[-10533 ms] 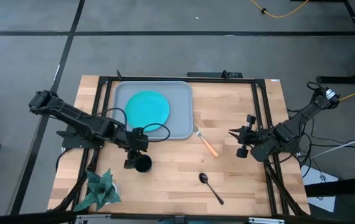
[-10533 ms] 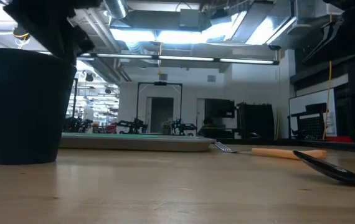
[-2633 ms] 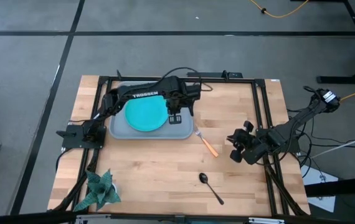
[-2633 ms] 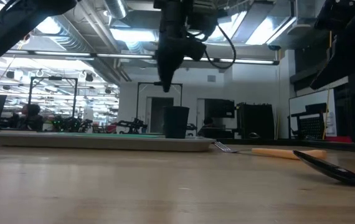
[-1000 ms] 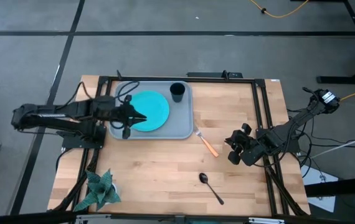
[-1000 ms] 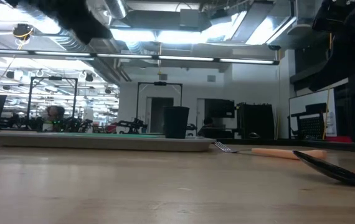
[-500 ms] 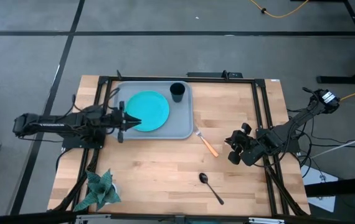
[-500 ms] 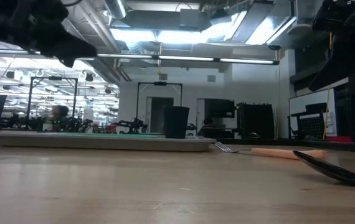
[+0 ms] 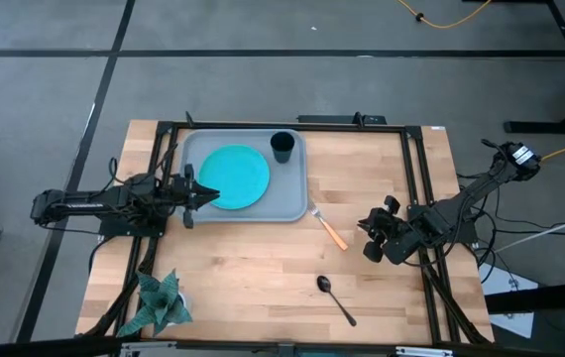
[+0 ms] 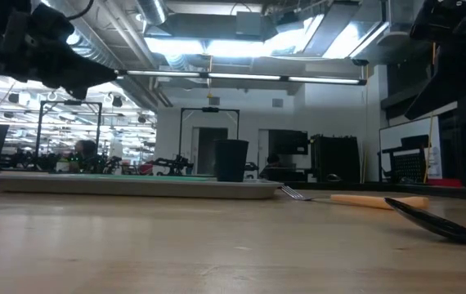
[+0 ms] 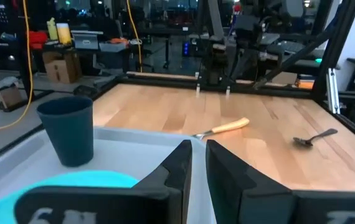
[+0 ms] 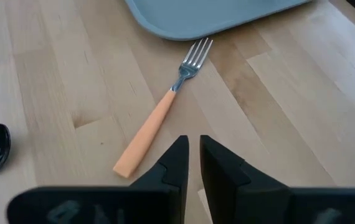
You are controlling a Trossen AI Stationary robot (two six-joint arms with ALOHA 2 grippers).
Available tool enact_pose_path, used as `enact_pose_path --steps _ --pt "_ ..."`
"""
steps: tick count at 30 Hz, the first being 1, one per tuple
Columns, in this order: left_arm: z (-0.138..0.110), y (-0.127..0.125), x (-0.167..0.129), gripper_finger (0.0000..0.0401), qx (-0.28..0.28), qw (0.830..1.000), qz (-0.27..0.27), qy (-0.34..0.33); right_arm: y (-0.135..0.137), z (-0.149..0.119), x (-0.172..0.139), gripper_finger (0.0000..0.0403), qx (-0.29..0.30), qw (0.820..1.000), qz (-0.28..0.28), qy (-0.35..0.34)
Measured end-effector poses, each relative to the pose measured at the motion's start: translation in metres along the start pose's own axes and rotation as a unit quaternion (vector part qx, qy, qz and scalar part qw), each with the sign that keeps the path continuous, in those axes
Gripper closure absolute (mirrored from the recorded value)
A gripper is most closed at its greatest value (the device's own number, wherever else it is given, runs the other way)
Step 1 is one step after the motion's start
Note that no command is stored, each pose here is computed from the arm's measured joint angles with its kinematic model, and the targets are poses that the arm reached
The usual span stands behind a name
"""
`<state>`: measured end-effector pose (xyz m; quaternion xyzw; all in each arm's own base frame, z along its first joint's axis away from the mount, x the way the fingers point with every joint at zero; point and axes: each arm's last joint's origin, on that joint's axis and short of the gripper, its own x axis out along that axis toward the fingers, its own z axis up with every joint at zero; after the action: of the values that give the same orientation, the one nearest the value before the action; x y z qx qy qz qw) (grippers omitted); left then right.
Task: Pick and place plate/cup/fork/spoon on tray
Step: Put the orange fork on the serving tray to the right side of the blue plate
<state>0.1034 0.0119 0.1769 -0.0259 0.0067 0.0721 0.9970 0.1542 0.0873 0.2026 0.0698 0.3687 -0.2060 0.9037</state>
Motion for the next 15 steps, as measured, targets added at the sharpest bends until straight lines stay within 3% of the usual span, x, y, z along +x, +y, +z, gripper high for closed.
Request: enact_pose_path --steps 7,15 --pt "-0.0117 0.0008 -0.0003 0.0360 -0.019 1.000 0.003 0.001 -0.0001 0.0001 0.0000 0.0357 -0.036 0.999 -0.001 -0.001" --pt "-0.0130 0.0009 -0.0011 0.0360 0.015 1.000 0.003 0.007 0.0000 0.0001 0.0000 0.0357 -0.037 0.999 0.000 -0.001"
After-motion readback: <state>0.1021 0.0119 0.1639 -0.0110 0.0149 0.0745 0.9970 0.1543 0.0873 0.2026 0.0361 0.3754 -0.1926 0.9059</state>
